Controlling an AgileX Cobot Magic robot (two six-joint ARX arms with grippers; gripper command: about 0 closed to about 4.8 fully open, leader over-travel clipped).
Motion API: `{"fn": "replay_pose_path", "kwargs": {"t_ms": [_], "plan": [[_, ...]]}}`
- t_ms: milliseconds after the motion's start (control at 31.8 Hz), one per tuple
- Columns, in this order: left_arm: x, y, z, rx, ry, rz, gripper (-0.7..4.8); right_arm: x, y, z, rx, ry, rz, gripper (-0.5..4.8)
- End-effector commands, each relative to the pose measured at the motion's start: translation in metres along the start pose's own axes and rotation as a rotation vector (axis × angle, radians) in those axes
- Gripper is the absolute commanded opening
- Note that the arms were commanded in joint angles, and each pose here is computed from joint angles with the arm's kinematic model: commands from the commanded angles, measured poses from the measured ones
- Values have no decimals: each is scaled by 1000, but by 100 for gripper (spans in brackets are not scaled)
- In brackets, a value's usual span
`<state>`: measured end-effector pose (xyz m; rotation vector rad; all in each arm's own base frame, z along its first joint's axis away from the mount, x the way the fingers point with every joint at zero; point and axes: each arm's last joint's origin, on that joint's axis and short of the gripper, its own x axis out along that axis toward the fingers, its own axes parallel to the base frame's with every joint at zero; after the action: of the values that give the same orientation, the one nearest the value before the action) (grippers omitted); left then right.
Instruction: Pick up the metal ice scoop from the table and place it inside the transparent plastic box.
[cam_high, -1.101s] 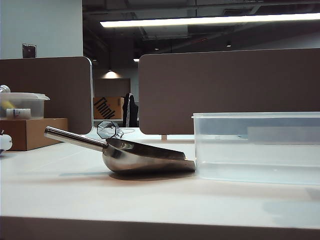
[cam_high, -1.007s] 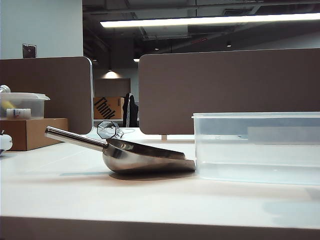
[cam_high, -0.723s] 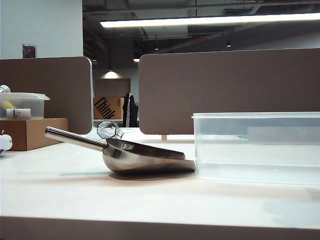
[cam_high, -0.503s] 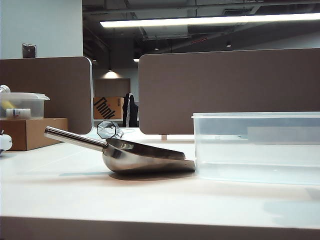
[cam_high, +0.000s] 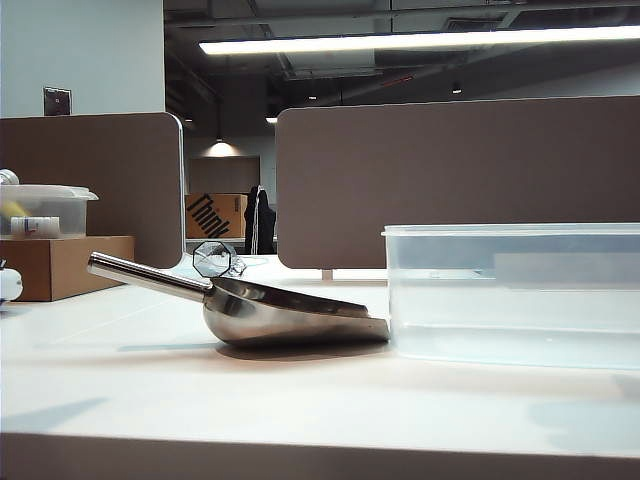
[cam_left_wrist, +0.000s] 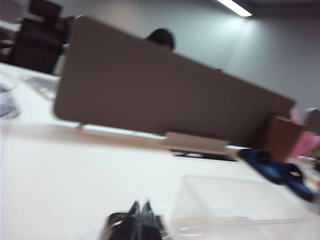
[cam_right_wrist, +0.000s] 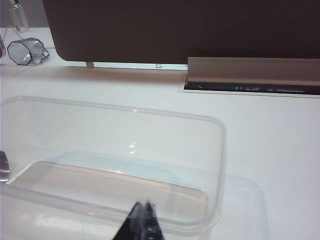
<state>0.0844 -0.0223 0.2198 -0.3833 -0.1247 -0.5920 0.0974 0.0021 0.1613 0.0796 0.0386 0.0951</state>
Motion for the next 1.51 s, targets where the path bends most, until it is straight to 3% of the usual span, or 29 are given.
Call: {"fn": "replay_pose_path", "kwargs": {"t_ms": [31,189,315,440,629,818,975,1038,1101,1164,1353,1510], "plan": [[10,-8,15,-28,89,-64,-6,0,0,1,0,-11,2,-1],[43,-13,30,-87,240,-123,-6,0,1,1,-1,-11,5,-1],[71,-11,17,-139,414,-131,-6,4,6,-3,1,43,62,-1],[88,-3,-5,-197,562,-109,-6,7,24,-13,-10,158,232,-1],[95,5,-36,-274,765,-33,-5,1,50,-18,-41,216,485,-1],[99,11,-44,-306,779,66,-5,-3,62,-23,-65,270,600,-1],[105,13,-42,-309,720,93,-1,-5,64,-23,-69,271,623,-1],[109,14,-43,-336,698,92,67,-5,64,-23,-69,271,622,-1],[112,15,-46,-370,695,110,230,-5,64,-23,-69,270,622,-1],[115,18,-51,-406,707,132,331,-5,64,-23,-68,270,620,-1],[119,27,-69,-443,760,232,347,-4,64,-23,-68,269,618,-1],[126,34,-72,-456,672,334,351,-4,64,-23,-68,269,618,-1]]}}
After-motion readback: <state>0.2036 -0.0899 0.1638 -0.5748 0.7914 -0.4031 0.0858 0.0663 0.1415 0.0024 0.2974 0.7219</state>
